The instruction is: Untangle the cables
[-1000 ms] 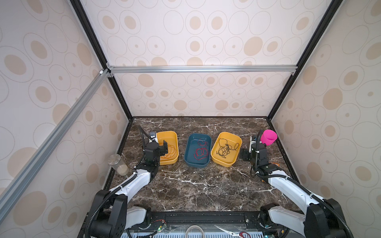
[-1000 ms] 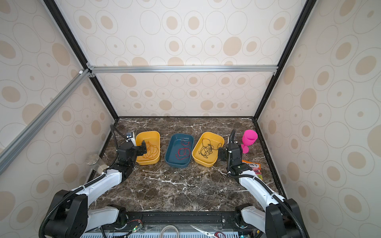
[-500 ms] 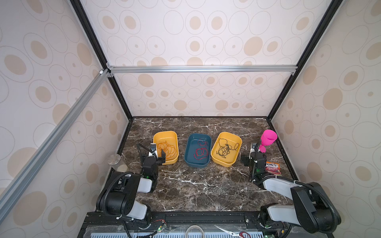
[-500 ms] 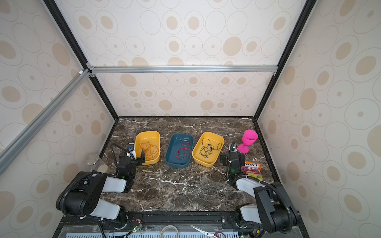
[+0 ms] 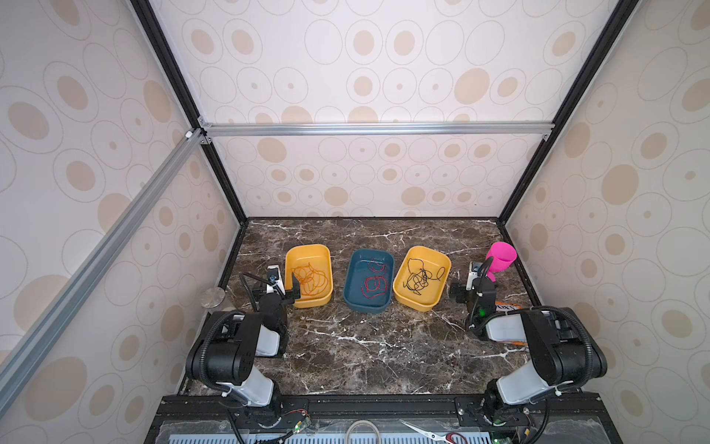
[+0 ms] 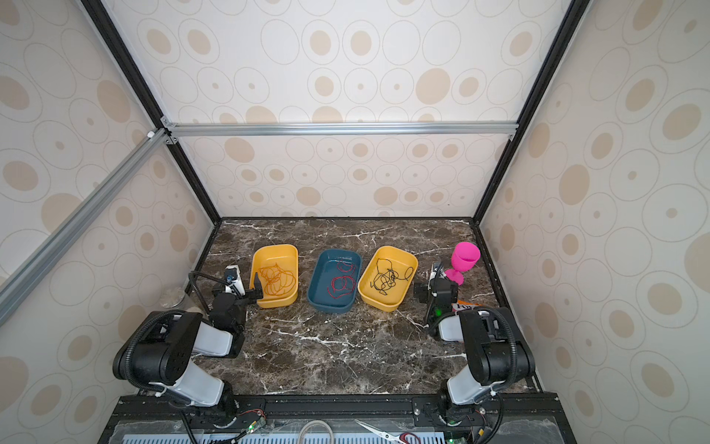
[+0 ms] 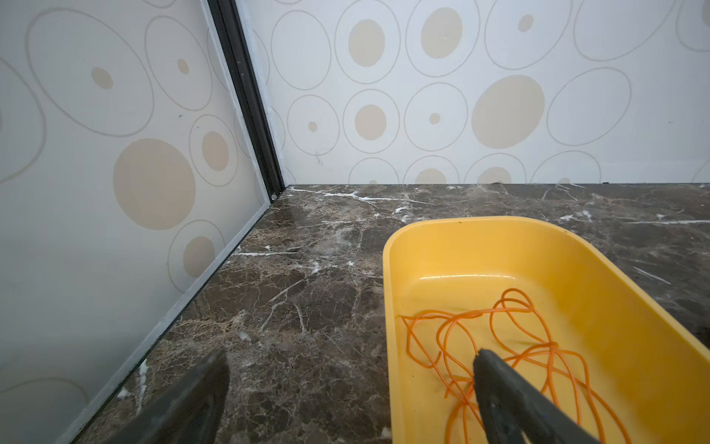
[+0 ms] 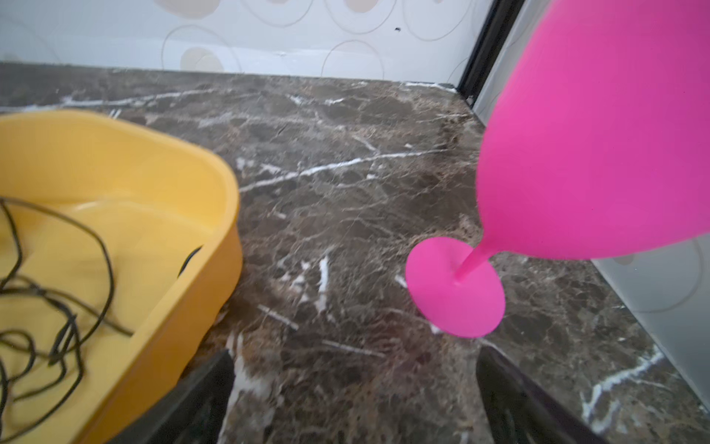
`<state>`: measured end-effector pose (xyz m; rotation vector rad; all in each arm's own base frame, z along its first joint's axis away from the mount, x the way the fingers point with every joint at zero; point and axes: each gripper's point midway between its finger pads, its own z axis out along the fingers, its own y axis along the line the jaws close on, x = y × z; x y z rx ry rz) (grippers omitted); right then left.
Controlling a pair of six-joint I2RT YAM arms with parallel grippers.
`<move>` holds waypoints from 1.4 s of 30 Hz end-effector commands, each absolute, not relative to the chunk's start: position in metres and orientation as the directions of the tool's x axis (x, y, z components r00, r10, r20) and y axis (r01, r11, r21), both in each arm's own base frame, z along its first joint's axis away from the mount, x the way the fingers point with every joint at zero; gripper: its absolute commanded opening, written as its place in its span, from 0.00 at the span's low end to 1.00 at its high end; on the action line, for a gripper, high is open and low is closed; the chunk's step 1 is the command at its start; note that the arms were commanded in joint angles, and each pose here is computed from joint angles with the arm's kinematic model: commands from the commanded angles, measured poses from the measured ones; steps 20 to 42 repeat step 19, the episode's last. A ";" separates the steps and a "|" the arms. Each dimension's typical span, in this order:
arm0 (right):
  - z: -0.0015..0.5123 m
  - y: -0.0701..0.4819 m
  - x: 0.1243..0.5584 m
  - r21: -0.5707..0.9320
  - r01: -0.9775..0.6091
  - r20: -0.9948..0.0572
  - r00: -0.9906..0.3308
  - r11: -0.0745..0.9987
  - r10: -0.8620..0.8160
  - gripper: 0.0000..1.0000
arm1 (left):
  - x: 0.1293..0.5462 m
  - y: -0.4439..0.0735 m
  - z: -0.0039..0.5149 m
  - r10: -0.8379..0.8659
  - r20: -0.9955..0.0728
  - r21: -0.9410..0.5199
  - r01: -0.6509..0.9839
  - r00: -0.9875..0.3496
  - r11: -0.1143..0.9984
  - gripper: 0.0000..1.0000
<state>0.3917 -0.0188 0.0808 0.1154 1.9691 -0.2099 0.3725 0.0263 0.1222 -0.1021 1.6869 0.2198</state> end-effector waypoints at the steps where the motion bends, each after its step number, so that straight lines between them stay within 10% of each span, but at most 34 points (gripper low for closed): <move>1: 0.087 -0.014 0.394 -0.065 0.149 -0.920 -0.393 0.987 -0.001 1.00 | 0.377 0.025 0.130 0.049 -0.994 0.067 -0.181 -0.101 0.981 0.99; 42: 0.088 -0.012 0.394 -0.064 0.142 -0.923 -0.384 0.988 -0.005 1.00 | 0.376 0.024 0.130 0.053 -0.994 0.070 -0.175 -0.098 0.982 0.99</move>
